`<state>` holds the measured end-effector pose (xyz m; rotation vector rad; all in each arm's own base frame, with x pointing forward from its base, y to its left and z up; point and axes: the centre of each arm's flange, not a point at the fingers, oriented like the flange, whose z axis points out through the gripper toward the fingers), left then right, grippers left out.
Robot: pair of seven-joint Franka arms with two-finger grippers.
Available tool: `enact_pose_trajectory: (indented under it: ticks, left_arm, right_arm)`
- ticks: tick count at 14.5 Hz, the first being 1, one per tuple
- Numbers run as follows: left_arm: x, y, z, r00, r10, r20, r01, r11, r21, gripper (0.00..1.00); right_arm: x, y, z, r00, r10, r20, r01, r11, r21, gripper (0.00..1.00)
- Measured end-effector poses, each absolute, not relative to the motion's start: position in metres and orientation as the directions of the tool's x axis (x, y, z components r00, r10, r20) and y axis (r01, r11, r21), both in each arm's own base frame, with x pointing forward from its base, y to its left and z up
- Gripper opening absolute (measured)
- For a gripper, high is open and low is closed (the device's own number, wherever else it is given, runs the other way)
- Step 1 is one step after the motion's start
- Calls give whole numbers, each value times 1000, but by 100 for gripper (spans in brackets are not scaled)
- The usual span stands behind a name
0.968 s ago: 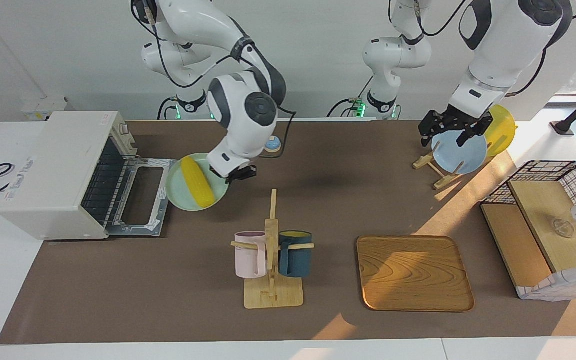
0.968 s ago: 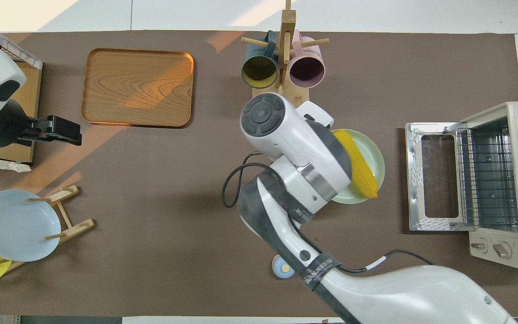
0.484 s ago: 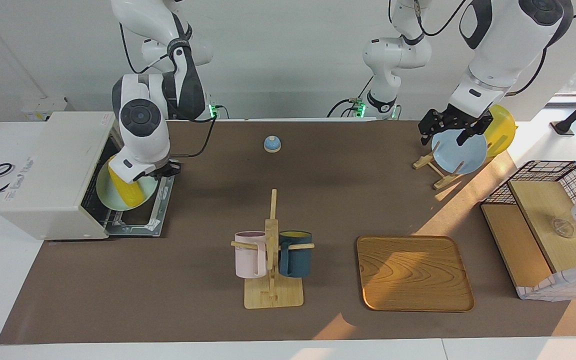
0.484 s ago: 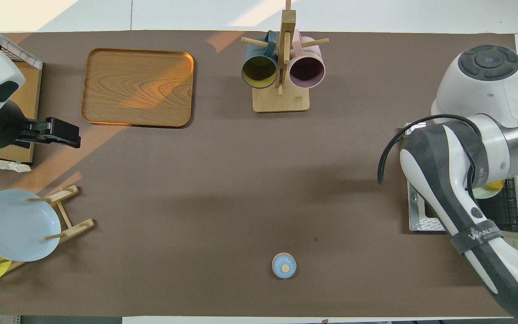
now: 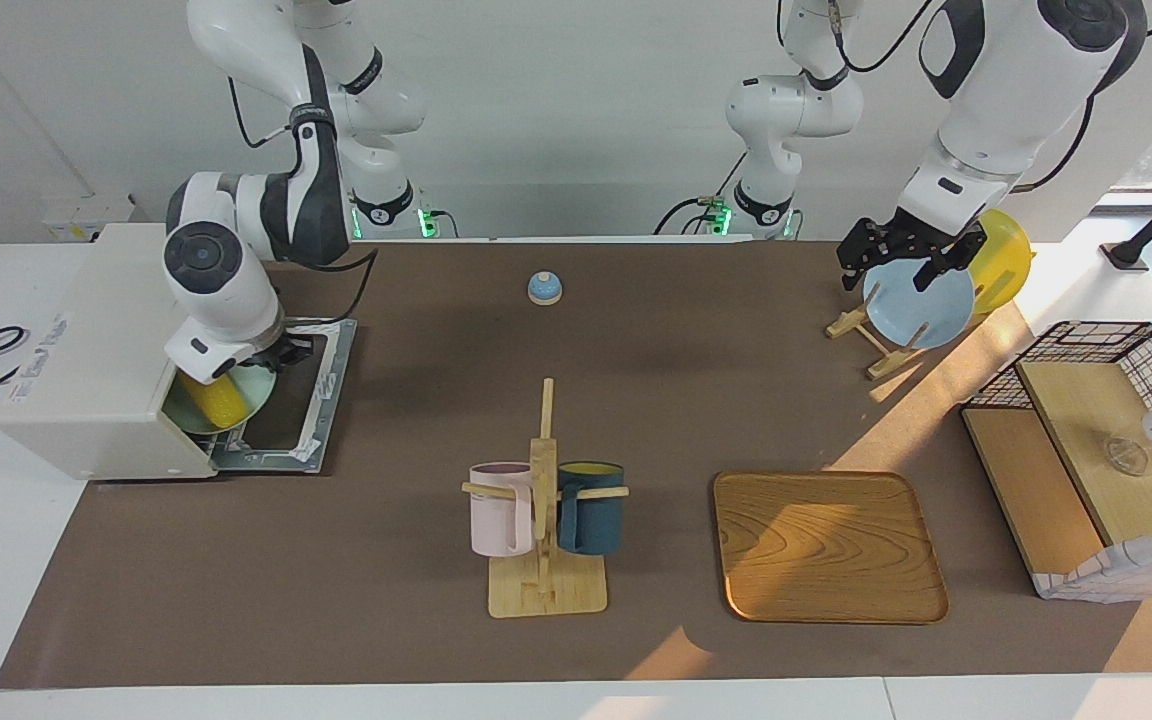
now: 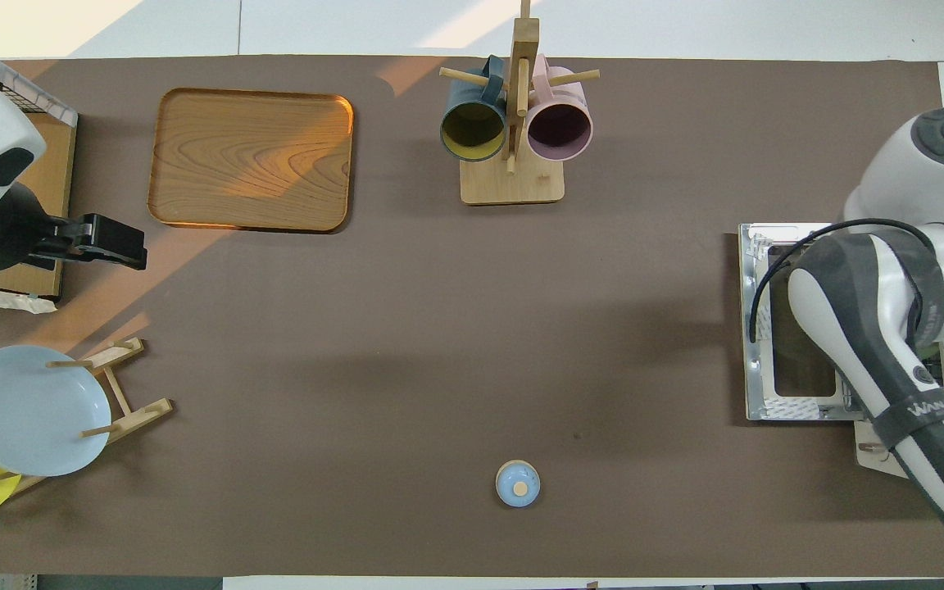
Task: Put corn in oven
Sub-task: 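Carry the corn with the right gripper into the open oven, then open the right gripper inside the oven and pull it back out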
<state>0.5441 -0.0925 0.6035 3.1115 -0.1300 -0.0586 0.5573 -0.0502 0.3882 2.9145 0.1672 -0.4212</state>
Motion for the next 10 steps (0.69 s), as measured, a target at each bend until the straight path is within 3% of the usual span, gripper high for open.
enact_pose_trajectory:
  ticks: [4, 5, 7, 8, 10]
  left_arm:
    - [544, -91, 603, 996, -81, -37, -80, -996, 28, 100]
    - [544, -90, 603, 996, -80, -37, -79, -996, 28, 100]
    - [545, -90, 603, 996, -79, -37, -78, -997, 28, 100]
    - [545, -90, 603, 996, -79, -37, -78, -997, 28, 100]
    - [545, -90, 603, 996, -79, -37, -78, -997, 28, 100]
  right_arm:
    - [545, -51, 385, 955, 93, -281, 145, -975, 170, 2]
    - [544, -49, 384, 954, 96, -284, 148, -974, 169, 7]
    - [540, -49, 379, 950, 97, -296, 151, -974, 166, 29]
    - [539, -48, 378, 949, 97, -298, 152, -974, 166, 35]
    - [540, -47, 379, 950, 99, -296, 153, -974, 166, 36]
